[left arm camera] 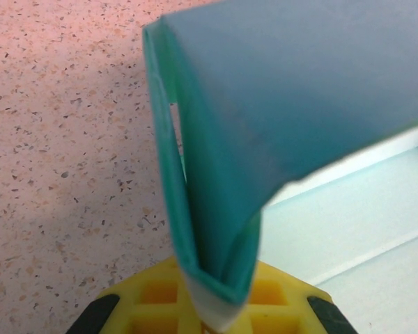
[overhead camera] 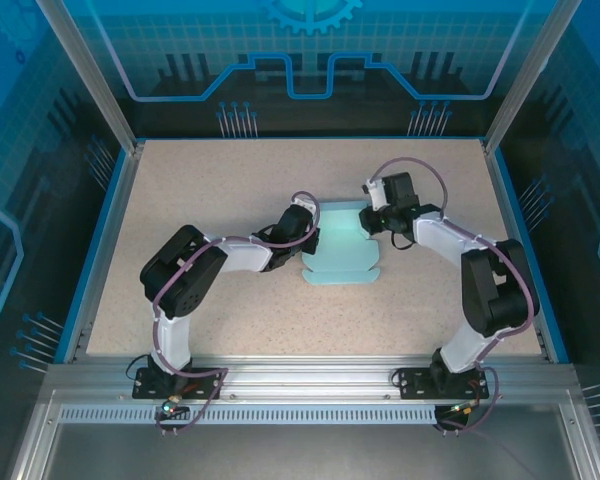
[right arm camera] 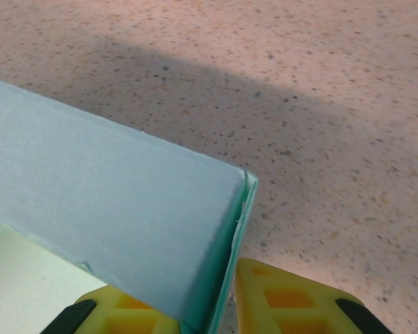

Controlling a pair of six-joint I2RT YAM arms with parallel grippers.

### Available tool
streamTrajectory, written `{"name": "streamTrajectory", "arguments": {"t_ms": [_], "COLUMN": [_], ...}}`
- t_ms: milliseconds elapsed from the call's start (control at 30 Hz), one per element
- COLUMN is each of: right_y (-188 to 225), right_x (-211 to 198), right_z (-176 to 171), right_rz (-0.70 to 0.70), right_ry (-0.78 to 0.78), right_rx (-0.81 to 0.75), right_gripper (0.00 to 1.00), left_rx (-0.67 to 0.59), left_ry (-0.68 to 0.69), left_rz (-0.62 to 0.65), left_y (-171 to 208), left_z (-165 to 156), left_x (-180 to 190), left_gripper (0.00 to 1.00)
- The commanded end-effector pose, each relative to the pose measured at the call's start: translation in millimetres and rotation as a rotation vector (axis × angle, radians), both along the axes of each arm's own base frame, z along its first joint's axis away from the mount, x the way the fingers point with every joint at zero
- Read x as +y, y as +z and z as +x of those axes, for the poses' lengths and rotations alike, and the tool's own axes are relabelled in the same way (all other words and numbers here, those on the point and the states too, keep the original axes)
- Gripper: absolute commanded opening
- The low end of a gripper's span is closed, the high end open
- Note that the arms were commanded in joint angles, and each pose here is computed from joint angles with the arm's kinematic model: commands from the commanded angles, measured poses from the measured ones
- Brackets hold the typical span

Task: Fold the paper box

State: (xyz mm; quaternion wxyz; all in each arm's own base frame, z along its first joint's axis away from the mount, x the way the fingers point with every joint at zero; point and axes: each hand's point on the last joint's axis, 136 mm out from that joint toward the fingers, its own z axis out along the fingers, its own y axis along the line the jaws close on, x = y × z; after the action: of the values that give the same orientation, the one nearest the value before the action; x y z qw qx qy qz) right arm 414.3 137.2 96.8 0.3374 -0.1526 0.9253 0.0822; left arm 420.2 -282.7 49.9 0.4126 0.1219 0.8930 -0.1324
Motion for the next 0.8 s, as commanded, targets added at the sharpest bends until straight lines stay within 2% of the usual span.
{"name": "streamTrajectory", "arguments": {"t_ms": [0,300,400,633,767], "right_y": [23,24,22,22,26], "right_x": [-19,-43,-51,-66,-67], "right_z": [10,-21,-29,-35,-33], "right_rz": [-0.085,-0.348,-0.425,-0.473,-0.466], "right_ry": [-0.196,-0.434,-0.504,-0.616,-0.616], "right_rx": [-0.127,-0.136,-0.135,-0.124,-0.127], "right_gripper": [0.20,0.13,0.14,0.13,0.14], "left_rx": [0.001,0.010,0.009,0.011,0.010], "left_ry": [-0.092,-0.079,-0.076,-0.075,-0.072], "left_rz": [-0.033,-0.033,-0.032,-0.031,-0.028], "left_y": [16,16,16,15,15], "left_z": [-10,-9,-9,-9,-9], "left_x": [-24,-22,-22,-22,-21], "left_gripper": [0.00,0.00,0.00,0.00,0.00]}}
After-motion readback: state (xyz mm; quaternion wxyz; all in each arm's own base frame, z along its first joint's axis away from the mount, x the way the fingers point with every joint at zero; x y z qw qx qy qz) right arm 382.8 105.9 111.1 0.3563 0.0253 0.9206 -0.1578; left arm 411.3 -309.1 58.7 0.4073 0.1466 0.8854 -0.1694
